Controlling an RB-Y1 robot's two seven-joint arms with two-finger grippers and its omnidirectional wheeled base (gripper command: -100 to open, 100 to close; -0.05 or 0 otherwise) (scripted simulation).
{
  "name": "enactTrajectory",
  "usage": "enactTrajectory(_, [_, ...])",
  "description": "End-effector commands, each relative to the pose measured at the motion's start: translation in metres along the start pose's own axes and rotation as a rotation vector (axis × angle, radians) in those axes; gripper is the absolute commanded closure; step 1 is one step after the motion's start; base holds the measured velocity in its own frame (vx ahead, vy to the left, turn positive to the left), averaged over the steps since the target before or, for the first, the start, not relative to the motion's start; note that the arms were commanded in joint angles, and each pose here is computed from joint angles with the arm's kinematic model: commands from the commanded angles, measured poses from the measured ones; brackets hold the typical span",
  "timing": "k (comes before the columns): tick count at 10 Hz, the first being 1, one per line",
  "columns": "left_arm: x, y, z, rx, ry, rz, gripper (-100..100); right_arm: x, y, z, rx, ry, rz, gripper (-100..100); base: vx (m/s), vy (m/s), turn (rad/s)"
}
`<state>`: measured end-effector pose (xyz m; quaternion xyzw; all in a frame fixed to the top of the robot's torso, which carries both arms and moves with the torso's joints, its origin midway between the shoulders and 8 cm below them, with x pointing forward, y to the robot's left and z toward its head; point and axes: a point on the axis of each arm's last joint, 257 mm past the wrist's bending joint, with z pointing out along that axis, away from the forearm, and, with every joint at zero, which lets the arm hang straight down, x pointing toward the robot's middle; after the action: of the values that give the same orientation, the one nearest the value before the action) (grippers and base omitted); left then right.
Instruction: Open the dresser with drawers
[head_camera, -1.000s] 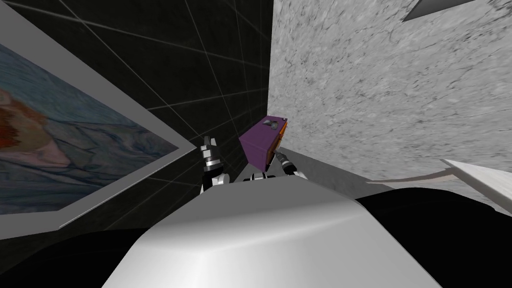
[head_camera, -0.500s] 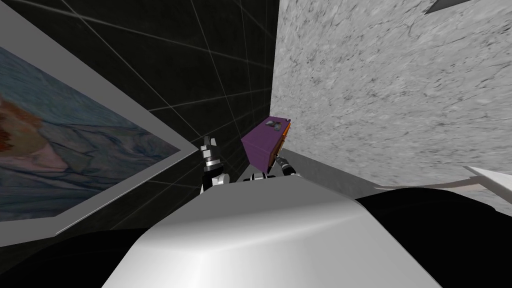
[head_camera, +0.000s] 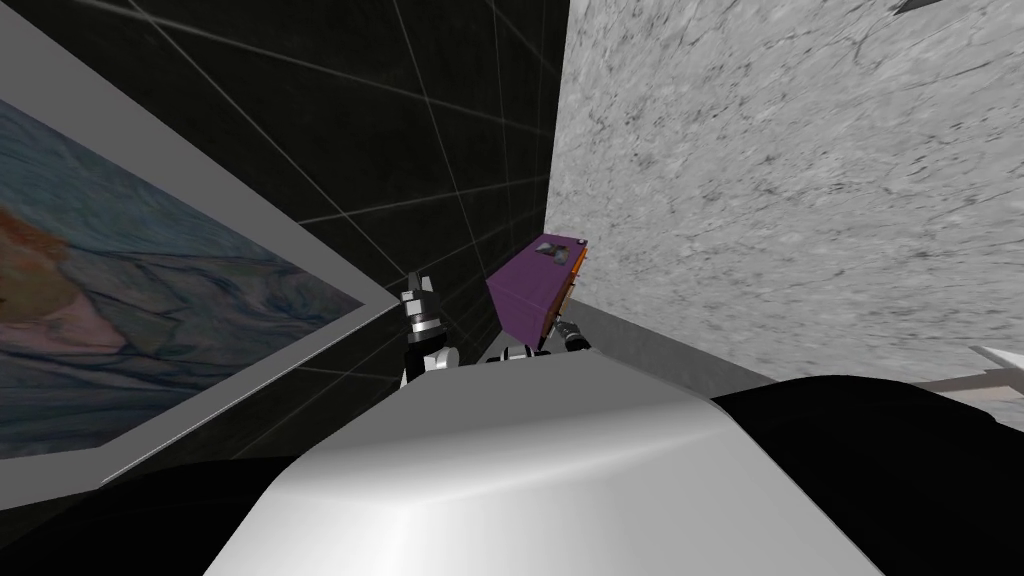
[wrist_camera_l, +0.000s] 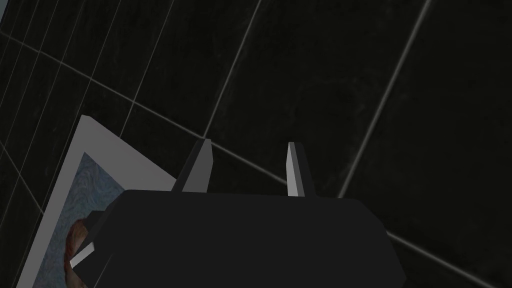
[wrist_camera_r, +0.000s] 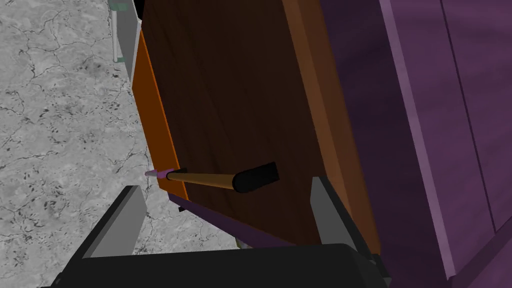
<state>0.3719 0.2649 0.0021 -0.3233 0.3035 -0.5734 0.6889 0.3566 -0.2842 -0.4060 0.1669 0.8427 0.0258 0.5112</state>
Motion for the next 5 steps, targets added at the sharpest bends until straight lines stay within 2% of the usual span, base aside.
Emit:
enactTrajectory(1, [0.000,0.000,0.000,0.000,0.000,0.000,0,0.011,-0.015,-0.002,0.059,0.025,-0.050,-100,0.025,0.016,0.013])
enactTrajectory(2, [0.000,0.000,0.000,0.000,0.000,0.000,0,0.027,-0.029,-0.003,0.098,0.056,-0.134,-100,0.049,0.031,0.079])
enactTrajectory(3, [0.000,0.000,0.000,0.000,0.000,0.000,0,0.028,-0.036,-0.004,0.126,0.062,-0.137,-100,0.023,0.028,-0.018])
enactTrajectory(4, [0.000,0.000,0.000,0.000,0.000,0.000,0,0.042,-0.050,-0.006,0.167,0.094,-0.210,-100,0.002,0.007,-0.017])
enactTrajectory(5, [0.000,0.000,0.000,0.000,0.000,0.000,0,0.043,-0.056,-0.007,0.191,0.096,-0.223,-100,-0.002,-0.004,0.011])
